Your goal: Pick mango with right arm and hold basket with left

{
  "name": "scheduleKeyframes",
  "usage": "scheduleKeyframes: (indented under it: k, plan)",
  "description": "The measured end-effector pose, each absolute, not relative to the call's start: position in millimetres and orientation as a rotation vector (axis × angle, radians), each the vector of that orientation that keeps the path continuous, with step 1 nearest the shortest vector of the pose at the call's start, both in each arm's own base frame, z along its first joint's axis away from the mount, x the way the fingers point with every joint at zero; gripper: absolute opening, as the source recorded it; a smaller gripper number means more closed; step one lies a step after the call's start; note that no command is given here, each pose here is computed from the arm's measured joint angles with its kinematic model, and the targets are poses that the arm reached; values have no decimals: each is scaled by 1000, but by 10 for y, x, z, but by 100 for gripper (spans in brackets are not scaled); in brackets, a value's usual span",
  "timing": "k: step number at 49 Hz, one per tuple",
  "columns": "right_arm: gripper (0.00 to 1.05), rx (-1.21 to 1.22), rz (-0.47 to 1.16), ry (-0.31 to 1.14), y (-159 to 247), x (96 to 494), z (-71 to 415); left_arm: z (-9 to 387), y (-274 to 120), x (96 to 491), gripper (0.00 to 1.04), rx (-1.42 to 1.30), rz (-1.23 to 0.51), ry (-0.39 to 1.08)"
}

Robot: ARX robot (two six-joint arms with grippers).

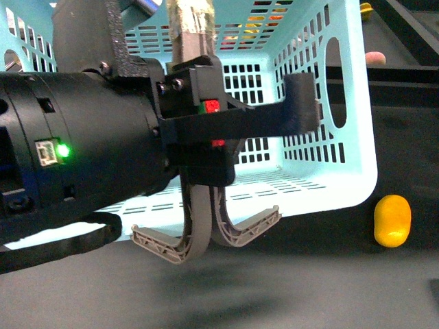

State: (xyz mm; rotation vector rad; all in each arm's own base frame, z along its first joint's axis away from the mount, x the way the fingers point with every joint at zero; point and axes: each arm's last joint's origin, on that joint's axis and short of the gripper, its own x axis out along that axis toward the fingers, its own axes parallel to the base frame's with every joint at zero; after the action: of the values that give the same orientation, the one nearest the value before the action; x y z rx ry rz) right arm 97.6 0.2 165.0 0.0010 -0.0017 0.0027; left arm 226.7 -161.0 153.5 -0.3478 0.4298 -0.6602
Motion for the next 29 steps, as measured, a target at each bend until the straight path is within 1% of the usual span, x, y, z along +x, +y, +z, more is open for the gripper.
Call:
scheduleKeyframes:
  k: [16,29]
  plan:
    - [96,1,3,-2,2,976,1650,1360,-1874,2230,8,-256,-736,473]
    - [96,1,3,-2,2,976,1650,1359,-1895,2245,8,-249,-731,469]
